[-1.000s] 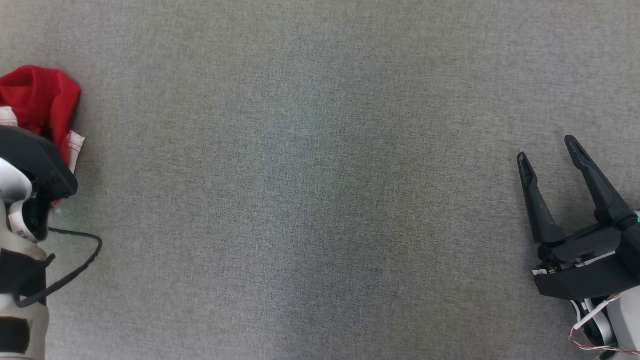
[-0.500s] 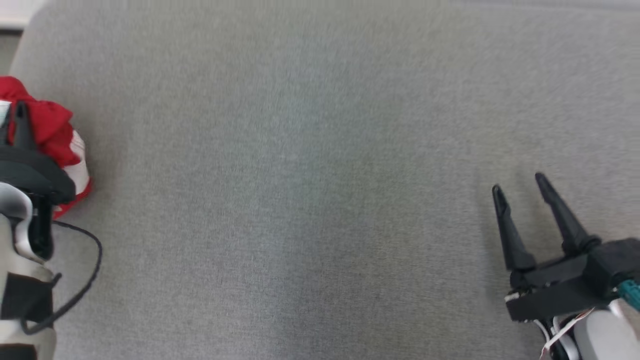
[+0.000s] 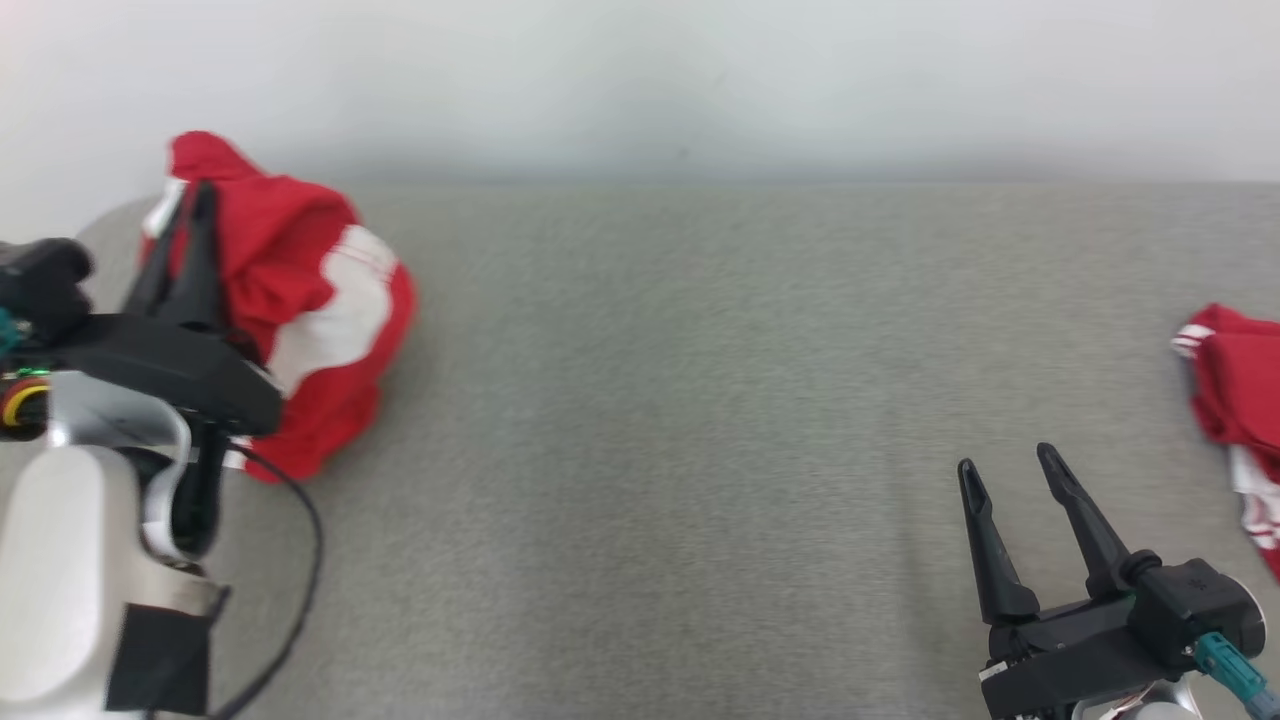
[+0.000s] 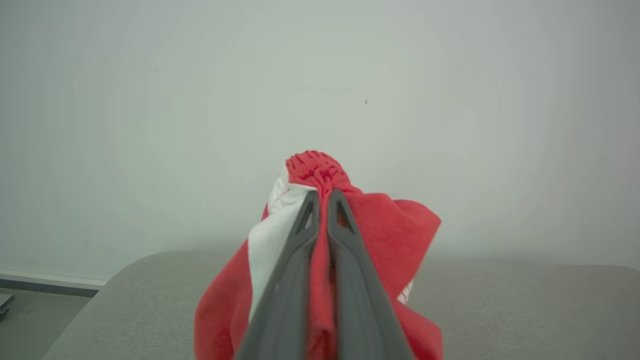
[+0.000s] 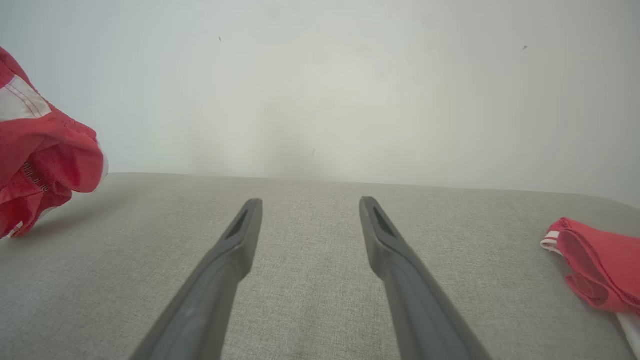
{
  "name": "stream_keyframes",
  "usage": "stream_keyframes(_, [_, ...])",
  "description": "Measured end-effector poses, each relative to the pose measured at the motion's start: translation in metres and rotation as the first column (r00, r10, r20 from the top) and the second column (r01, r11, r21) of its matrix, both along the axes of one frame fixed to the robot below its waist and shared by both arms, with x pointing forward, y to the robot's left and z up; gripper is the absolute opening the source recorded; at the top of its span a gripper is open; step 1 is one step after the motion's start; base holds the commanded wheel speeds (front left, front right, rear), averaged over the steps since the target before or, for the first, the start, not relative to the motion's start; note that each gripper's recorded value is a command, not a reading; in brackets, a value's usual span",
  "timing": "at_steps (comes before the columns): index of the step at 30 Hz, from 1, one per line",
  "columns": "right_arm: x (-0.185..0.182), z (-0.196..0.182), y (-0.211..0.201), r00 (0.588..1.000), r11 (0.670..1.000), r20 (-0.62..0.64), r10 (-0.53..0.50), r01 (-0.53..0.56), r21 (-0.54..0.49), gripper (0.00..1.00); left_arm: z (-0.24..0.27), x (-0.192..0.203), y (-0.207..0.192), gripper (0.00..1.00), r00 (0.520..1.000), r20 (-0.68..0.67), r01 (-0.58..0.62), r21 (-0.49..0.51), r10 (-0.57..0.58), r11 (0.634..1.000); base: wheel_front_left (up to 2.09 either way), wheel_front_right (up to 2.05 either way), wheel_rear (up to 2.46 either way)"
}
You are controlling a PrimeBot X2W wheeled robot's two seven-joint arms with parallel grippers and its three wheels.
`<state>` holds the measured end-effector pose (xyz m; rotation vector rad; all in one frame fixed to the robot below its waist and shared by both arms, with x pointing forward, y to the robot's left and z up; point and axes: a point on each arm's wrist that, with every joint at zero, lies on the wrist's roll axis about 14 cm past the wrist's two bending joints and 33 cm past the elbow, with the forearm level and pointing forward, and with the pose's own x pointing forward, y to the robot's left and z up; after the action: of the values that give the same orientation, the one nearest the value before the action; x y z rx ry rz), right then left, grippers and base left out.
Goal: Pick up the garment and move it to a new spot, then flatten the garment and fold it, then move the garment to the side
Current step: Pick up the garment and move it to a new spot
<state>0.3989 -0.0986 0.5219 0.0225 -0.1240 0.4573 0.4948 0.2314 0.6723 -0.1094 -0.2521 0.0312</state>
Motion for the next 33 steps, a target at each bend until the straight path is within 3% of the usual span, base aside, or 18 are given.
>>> stream_keyframes(8, [-0.025, 0.021, -0.036, 0.992, 0.994, 0.054, -0.113, 0.114, 0.001, 1.0, 0.034, -0.006, -0.103, 0.0, 0.966, 0.082, 0.248, -0.047, -0.244, 0.968, 0.0, 0.0, 0.0])
stream_keyframes(19, [-0.057, 0.034, -0.093, 0.953, 0.957, 0.088, -0.29, 0.292, -0.003, 1.0, 0.021, -0.007, -0.228, 0.0, 0.863, 0.024, 0.504, -0.099, -0.505, 0.858, 0.0, 0.0, 0.0])
stream_keyframes(24, [-0.063, 0.034, -0.106, 0.936, 0.94, 0.08, -0.341, 0.342, 0.007, 1.0, -0.005, -0.009, -0.279, 0.0, 0.816, -0.007, 0.577, -0.069, -0.579, 0.814, 0.0, 0.0, 0.0])
stream_keyframes(28, [-0.055, 0.034, -0.112, 0.928, 0.931, 0.078, -0.364, 0.365, 0.005, 1.0, -0.056, -0.004, -0.311, 0.0, 0.779, -0.091, 0.618, -0.064, -0.621, 0.784, 0.0, 0.0, 0.0])
stream_keyframes(33, [-0.049, 0.023, -0.124, 0.916, 0.916, 0.041, -0.4, 0.401, -0.017, 1.0, -0.118, -0.005, -0.341, 0.0, 0.71, -0.176, 0.663, -0.157, -0.681, 0.732, 0.0, 0.0, 0.0])
